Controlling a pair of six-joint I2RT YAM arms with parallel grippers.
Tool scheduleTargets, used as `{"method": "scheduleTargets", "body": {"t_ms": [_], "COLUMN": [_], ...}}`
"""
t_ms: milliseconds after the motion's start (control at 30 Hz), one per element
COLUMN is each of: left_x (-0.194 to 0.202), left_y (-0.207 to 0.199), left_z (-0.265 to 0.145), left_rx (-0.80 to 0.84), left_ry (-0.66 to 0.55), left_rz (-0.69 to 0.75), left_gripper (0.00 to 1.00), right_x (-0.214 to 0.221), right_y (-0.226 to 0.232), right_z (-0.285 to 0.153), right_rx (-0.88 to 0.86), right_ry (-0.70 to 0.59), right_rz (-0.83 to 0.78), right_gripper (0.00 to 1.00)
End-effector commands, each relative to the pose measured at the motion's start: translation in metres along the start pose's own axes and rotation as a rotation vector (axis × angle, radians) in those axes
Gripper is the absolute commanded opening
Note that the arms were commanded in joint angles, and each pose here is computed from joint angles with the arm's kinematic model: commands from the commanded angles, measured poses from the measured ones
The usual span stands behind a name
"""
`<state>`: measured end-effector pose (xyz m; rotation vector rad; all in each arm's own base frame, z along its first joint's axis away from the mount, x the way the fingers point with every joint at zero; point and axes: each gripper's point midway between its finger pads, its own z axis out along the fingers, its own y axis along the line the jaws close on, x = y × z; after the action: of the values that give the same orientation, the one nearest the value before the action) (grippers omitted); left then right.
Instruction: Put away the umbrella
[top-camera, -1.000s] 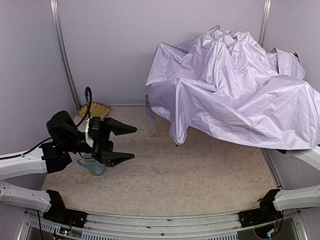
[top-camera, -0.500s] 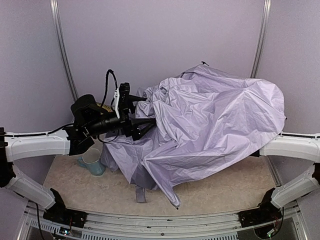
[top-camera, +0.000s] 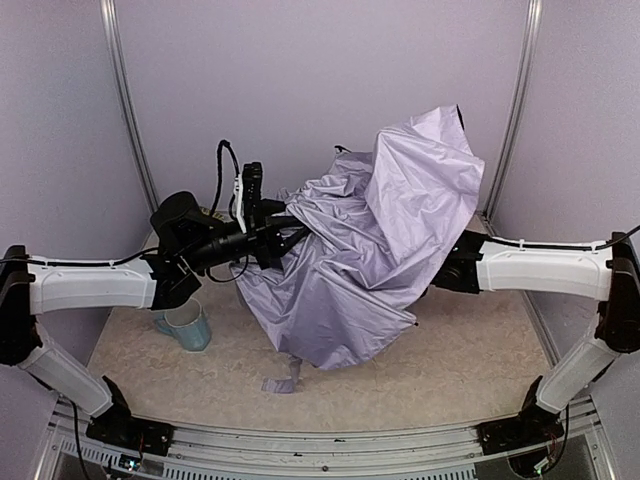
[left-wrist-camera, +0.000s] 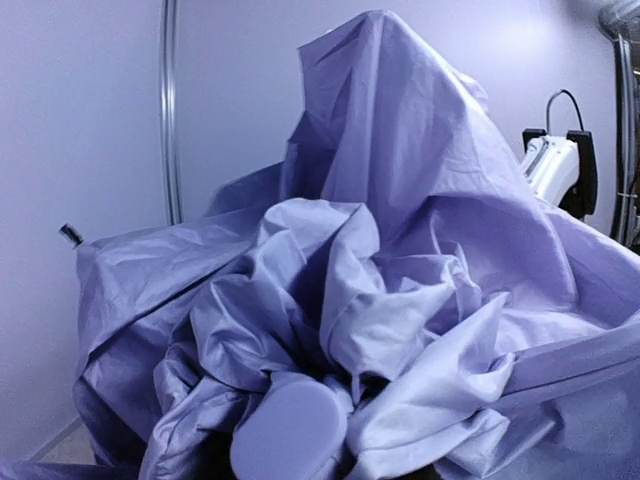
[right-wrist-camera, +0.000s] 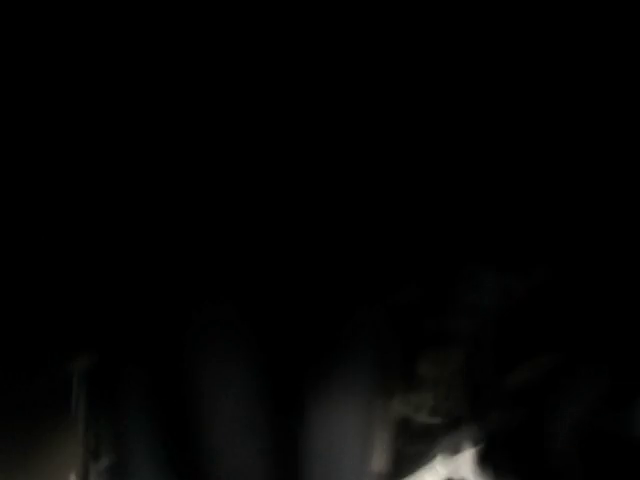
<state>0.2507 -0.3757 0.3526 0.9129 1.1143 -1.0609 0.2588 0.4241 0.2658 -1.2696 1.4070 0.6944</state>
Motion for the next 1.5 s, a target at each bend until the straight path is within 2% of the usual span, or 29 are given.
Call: {"method": "scheduleTargets", "body": {"t_ms": [0, 33, 67, 133, 300, 433, 567, 667, 733, 833, 933, 1033, 1233, 1333, 1467], "left_x": [0.001, -0.007, -0.015, -0.032, -0.061, -0.076, -0.075, -0.074, -0.070, -0.068, -0.066, -0.062, -0.060, -0.067, -0.061], "left_y": [-0.019, -0.012, -0.004, 0.011, 0.033, 0.036, 0.038, 0.033, 0.029, 0.018, -0.004, -0.027, -0.049, -0.052, -0.055], "left_z": [-0.003, -0.008, -0.014, -0.024, -0.052, -0.073, -0.079, -0.080, -0.078, -0.076, -0.074, -0.070, -0.061, -0.064, -0.055], "left_rx": [0.104, 0.089, 0.068, 0.025, -0.063, -0.055, -0.028, 0.008, 0.032, 0.077, 0.153, 0.215, 0.262, 0.278, 0.288], "left_ry": [-0.051, -0.082, -0.110, -0.157, -0.248, -0.318, -0.334, -0.340, -0.329, -0.328, -0.336, -0.332, -0.354, -0.404, -0.401], "left_rz": [-0.066, -0.077, -0.083, -0.084, -0.020, -0.004, -0.035, -0.033, -0.027, -0.012, 0.022, 0.064, 0.124, 0.118, 0.109], "left_gripper": [0.11, 0.06, 0.04, 0.00, 0.00, 0.00, 0.00, 0.00, 0.00, 0.00, 0.00, 0.00, 0.00, 0.00, 0.00], "right_x": [-0.008, -0.004, 0.003, 0.013, 0.030, 0.031, -0.013, -0.077, -0.117, -0.143, -0.135, -0.129, -0.109, -0.086, -0.077], "right_y": [0.013, 0.011, 0.006, 0.001, -0.009, -0.019, -0.024, -0.013, -0.008, -0.016, -0.015, -0.006, 0.035, 0.042, 0.067], "right_z": [-0.013, -0.018, -0.025, -0.041, -0.095, -0.146, -0.212, -0.259, -0.278, -0.258, -0.201, -0.148, -0.057, -0.029, -0.008], "right_rx": [-0.001, 0.022, 0.057, 0.113, 0.225, 0.325, 0.427, 0.412, 0.375, 0.303, 0.131, -0.019, -0.203, -0.238, -0.367], "right_ry": [0.021, 0.034, 0.053, 0.074, 0.075, 0.063, -0.065, -0.245, -0.319, -0.242, -0.093, -0.012, 0.028, 0.048, 0.005], "right_rz": [-0.049, -0.039, -0.027, -0.005, 0.061, 0.090, 0.070, 0.010, -0.014, -0.004, -0.005, -0.004, -0.083, -0.067, -0.033], "right_gripper": [0.65, 0.72, 0.85, 0.99, 1.00, 1.00, 1.00, 1.00, 1.00, 1.00, 1.00, 1.00, 1.00, 1.00, 1.00]}}
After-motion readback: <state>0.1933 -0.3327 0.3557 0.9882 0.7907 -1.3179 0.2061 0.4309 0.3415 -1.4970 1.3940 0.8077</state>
